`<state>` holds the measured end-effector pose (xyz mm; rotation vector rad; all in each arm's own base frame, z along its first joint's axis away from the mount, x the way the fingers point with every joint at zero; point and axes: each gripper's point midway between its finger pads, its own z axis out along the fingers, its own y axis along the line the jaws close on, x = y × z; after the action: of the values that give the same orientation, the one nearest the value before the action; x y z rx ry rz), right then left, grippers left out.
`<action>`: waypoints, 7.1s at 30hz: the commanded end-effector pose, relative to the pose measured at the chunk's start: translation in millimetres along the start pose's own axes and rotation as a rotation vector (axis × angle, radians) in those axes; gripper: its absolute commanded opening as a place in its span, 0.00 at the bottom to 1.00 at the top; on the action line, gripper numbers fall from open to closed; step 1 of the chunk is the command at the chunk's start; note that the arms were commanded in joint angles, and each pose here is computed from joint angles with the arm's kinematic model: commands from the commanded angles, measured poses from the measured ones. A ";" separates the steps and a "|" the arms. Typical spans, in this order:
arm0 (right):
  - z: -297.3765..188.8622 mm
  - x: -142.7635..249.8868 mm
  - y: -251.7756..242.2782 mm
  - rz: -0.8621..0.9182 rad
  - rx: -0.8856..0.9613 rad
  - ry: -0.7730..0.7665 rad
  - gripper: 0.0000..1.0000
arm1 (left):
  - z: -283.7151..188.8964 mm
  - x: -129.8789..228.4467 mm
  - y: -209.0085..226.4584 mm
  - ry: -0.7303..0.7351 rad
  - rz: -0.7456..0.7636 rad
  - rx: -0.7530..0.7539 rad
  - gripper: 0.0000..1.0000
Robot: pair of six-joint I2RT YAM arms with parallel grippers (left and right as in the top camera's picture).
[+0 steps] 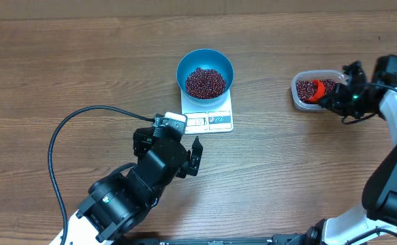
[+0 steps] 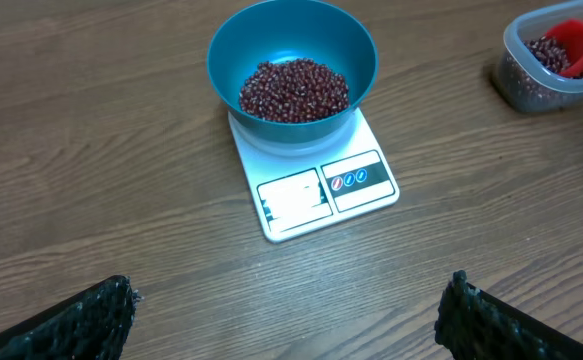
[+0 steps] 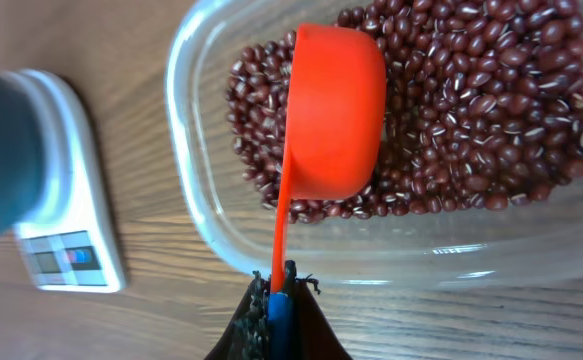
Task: Scoop item into bowl and weigh 150g on scale
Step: 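Lower the red cup into the beans in the tub, then drag the red cup through the beans to scoop them, then lift the filled cup and carry it left over the blue bowl, then tilt the red cup to pour beans into the blue bowl, then carry the empty red cup back right to the bean tub, then lower the red cup into the beans in the tub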
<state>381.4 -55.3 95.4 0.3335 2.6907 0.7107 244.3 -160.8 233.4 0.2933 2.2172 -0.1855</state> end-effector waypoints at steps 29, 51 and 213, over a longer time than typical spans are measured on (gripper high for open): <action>-56.0 -14.5 57.3 0.045 -0.579 -0.132 0.04 | 2.2 2.3 1.0 0.006 -0.015 -0.003 1.00; 4.6 19.9 228.4 -0.305 -0.815 0.076 0.04 | 2.2 2.2 0.9 0.005 -0.016 -0.002 1.00; 5.2 7.2 26.5 -0.252 -0.011 0.040 0.04 | 2.2 2.1 0.8 0.005 -0.016 -0.002 1.00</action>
<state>374.1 -42.0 86.3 0.0061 2.8140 0.4201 244.2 -161.0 233.3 0.2940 2.2179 -0.1876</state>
